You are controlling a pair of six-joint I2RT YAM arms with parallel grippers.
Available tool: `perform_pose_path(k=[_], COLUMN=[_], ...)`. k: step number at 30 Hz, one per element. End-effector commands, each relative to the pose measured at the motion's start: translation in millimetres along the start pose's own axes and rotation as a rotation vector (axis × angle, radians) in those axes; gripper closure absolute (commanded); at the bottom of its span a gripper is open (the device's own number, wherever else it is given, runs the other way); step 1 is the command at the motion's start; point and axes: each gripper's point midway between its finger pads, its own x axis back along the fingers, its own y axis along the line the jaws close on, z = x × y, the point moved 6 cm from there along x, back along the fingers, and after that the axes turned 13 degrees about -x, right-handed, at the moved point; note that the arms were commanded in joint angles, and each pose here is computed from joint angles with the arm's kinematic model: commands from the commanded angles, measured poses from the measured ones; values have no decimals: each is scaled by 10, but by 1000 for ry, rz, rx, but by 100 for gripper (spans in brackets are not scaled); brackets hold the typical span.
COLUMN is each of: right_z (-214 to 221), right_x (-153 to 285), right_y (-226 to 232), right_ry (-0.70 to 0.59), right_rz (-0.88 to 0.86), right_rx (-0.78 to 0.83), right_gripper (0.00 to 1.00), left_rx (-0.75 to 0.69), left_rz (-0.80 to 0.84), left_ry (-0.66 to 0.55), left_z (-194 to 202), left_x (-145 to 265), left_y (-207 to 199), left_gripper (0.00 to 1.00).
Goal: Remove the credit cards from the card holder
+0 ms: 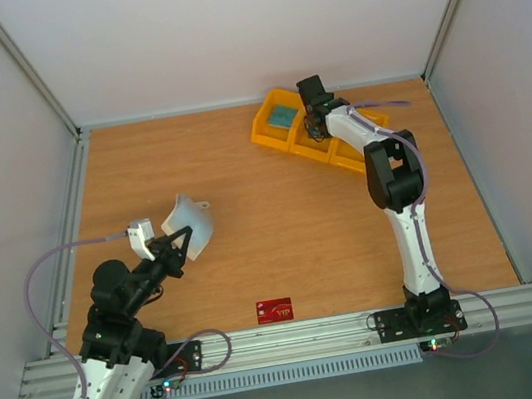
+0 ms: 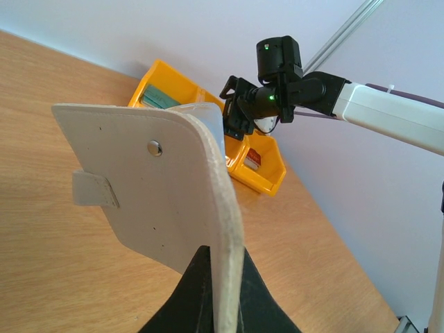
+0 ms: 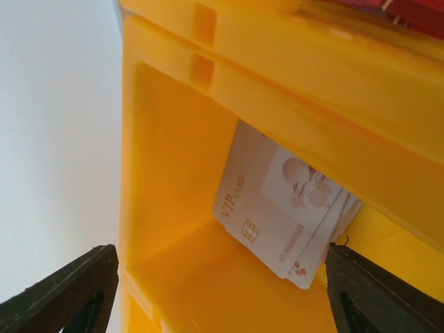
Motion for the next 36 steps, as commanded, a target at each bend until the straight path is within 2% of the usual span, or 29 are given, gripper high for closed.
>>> perform_pose_path(k=[1, 5, 7, 10, 13, 15, 18, 20, 21, 23, 27, 30, 33, 36], right_z=[2, -10, 31, 266, 607, 854, 1000, 925, 821, 583, 150, -96, -235, -298], right_x=[213, 453, 637, 1129, 1746, 2263, 3023, 3571, 3770, 4175, 4644, 4902, 5069, 5144], right_y=[218, 448, 603, 898, 907, 815, 389, -60, -297, -526, -654, -696, -714, -713], right_ry=[66, 90, 143, 324, 509, 677, 953, 1266, 1411, 1615, 1804, 1866, 1928, 1930], right_rz=[4, -64, -133, -337, -545, -728, -984, -1105, -1101, -1128, -1187, -1274, -1315, -1296], right_rx=[-33, 31, 108, 335, 703, 999, 1463, 1670, 1740, 1774, 1754, 1734, 1695, 1685], right_gripper=[15, 11, 11, 14, 19, 20, 20, 18, 17, 17, 17, 16, 17, 18], left_rx=[-32, -35, -41, -50, -105, -210, -407, -547, -610, -736, -784, -809, -755, -703], left_rz=[21, 29, 41, 97, 250, 410, 644, 716, 765, 848, 982, 1057, 1027, 960], left_ry=[-78, -84, -87, -96, -144, -192, -245, -243, -239, -253, -218, -190, -167, -163], left_z=[-139, -147, -152, -171, -284, -444, -646, -719, -742, -808, -968, -1056, -1179, -1266], left_x=[20, 28, 27, 29, 61, 138, 300, 360, 395, 457, 520, 552, 500, 422], left_y=[-48, -62, -76, -141, -342, -583, -931, -1057, -1121, -1229, -1386, -1472, -1510, -1507], left_gripper=[100, 100, 100, 100, 100, 100, 100, 100, 100, 100, 100, 100, 100, 100])
